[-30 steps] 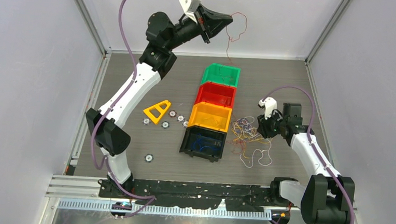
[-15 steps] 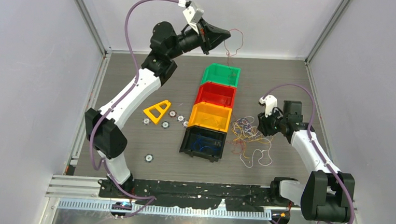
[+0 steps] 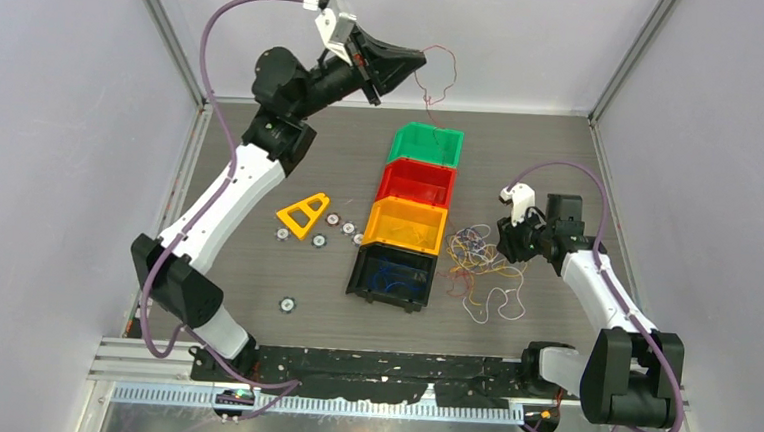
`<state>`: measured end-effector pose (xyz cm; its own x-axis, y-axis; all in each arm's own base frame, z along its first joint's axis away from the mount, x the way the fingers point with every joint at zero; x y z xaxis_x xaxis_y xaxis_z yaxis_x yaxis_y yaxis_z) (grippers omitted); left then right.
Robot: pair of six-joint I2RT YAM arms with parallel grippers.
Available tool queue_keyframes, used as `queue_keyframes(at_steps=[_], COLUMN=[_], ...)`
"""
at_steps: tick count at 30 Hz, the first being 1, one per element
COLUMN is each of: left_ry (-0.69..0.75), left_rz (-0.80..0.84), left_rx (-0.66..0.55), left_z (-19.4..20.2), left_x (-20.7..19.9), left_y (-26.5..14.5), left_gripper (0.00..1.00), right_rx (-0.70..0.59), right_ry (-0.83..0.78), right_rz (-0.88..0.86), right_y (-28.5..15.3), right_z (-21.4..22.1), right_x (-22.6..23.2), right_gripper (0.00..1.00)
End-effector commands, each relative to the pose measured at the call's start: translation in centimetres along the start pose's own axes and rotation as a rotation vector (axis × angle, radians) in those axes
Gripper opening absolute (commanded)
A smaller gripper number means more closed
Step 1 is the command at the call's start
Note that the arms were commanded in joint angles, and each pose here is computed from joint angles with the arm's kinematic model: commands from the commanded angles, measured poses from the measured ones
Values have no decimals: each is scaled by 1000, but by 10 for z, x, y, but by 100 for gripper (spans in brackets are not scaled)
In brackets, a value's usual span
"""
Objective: Untangle the cables
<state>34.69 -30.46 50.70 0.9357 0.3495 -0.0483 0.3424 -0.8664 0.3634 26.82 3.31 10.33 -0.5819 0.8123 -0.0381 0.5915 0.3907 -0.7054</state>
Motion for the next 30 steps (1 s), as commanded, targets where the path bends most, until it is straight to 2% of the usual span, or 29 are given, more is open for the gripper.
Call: queue_keyframes(at_steps=[1, 7, 13, 24, 30], left_ry=[80, 78, 45, 131, 138], left_rz=[32, 7, 91, 112, 62], left_rx=[-104, -93, -88, -245, -211], left_z=[-48, -45, -43, -120, -106], left_x=[-19, -13, -25, -46, -31], left_y=[-11, -17, -17, -13, -12], left_gripper=[0, 0, 0, 0, 0], right_rx=[-33, -36, -33, -32, -33], right_ry=[-17, -12, -2, -5, 0], right_rz=[13, 12, 6, 7, 4], right_y=[-3, -3, -3, -3, -3], right_z=[-14, -17, -15, -17, -18], right_x=[-7, -8, -7, -7, -8], right_gripper=[42, 42, 42, 42, 43])
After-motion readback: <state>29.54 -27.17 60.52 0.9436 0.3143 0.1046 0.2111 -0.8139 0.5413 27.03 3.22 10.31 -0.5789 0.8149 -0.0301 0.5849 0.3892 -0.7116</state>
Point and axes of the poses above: each gripper's point midway between its finger pads, its own y axis out along the fingers, its own x axis along the line the jaws close on, z = x × y, the point moved 3 cm from there along -y, back along the fingers, and after that the axes turned 1 degree about -y, right-handed, at the moved point
